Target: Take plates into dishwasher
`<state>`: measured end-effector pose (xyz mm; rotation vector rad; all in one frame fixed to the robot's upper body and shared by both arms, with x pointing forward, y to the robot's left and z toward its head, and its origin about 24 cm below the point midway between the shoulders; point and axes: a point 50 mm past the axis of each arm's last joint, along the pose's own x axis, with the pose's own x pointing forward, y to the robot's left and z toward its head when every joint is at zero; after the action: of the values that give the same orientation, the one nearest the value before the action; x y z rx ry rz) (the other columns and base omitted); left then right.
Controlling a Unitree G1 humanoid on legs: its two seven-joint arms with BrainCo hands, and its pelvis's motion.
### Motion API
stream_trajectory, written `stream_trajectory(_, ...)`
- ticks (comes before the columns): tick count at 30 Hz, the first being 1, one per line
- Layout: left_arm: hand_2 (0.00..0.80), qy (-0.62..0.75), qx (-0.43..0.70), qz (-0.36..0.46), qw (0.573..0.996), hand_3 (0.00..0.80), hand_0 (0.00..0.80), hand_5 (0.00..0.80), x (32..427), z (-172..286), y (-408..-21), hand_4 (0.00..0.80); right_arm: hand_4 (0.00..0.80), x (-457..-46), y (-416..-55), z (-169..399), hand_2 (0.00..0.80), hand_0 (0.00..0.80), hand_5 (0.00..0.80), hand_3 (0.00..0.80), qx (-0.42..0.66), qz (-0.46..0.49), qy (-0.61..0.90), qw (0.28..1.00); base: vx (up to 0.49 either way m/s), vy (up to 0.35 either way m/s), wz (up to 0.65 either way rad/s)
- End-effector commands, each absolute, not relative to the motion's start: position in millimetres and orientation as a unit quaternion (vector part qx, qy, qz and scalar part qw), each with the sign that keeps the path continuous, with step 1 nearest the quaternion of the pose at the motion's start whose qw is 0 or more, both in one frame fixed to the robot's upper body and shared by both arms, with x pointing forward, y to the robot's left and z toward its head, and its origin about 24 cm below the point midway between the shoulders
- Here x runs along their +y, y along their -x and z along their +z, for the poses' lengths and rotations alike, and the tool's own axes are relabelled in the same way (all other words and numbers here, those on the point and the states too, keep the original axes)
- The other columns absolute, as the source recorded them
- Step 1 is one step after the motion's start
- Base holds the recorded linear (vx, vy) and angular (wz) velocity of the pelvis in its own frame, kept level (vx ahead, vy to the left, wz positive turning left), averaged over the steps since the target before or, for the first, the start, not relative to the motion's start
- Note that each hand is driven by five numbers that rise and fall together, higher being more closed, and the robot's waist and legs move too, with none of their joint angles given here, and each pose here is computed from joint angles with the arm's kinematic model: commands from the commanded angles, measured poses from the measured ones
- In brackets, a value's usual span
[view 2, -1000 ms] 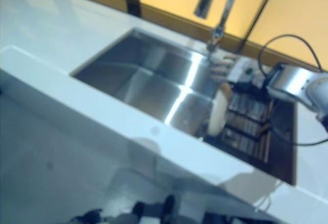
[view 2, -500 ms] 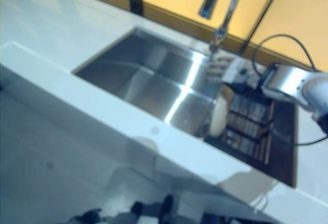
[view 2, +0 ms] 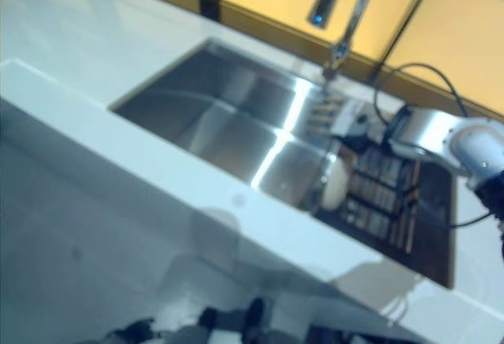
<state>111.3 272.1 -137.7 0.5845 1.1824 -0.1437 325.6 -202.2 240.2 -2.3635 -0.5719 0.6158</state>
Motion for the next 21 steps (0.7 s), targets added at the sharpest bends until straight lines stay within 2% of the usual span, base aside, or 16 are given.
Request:
stream_trajectory(1,0.0,-0.305,0.533,-0.063,0.787,0.0,0.0,0.0,287,-129,-120,0.0,0.0,-203,-329,251,0.0,0.0,0.0,0.0,-0.219,0.21,0.886,0.35,0.0,0.0,0.0)
stream_trajectory(21,0.0,-0.306,0.527,-0.057,0.791,0.0,0.0,0.0,289,-126,-124,0.0,0.0,-222,-327,240,0.0,0.0,0.0,0.0,-0.17,0.222,0.896,0.344,0.0,0.0,0.0)
